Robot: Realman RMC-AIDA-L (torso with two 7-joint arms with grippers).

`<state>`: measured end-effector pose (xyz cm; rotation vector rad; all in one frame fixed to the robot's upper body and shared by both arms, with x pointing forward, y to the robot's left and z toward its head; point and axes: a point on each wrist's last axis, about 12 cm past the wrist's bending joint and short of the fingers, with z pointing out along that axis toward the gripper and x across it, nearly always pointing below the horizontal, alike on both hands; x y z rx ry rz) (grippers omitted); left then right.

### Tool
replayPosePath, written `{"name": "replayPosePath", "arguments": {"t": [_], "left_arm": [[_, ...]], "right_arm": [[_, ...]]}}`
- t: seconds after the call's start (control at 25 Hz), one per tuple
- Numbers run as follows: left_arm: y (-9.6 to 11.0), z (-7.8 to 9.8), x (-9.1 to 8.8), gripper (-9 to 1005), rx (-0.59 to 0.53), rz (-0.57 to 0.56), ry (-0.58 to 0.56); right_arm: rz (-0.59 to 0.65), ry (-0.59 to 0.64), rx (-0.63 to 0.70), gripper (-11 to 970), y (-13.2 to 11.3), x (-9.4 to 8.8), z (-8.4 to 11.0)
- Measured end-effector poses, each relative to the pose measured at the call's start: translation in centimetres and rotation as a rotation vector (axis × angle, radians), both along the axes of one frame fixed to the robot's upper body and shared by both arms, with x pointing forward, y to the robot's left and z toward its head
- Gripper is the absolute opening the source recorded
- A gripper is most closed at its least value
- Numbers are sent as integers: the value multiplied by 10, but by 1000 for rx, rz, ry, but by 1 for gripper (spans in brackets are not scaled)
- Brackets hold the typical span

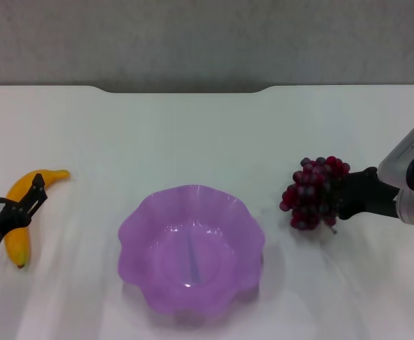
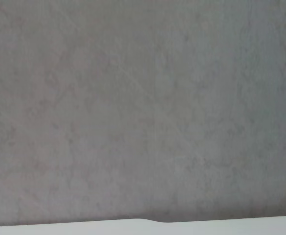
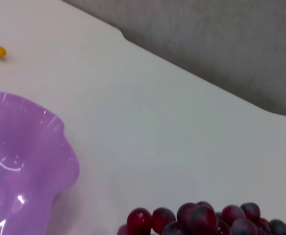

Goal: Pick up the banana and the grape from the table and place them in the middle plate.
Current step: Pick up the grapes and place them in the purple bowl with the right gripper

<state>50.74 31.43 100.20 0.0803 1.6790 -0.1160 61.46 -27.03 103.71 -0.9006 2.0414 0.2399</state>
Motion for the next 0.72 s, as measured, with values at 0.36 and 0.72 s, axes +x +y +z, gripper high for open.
{"name": "replayPosePath", "arguments": {"t": [0.36, 0.72], "left_arm": [[1, -1, -2, 890, 0, 6, 5], [3, -2, -3, 891, 4, 9, 7]], "right_arm": [[34, -70, 99, 166, -7, -11, 6], [83, -196, 201, 165, -12, -24, 16]]}}
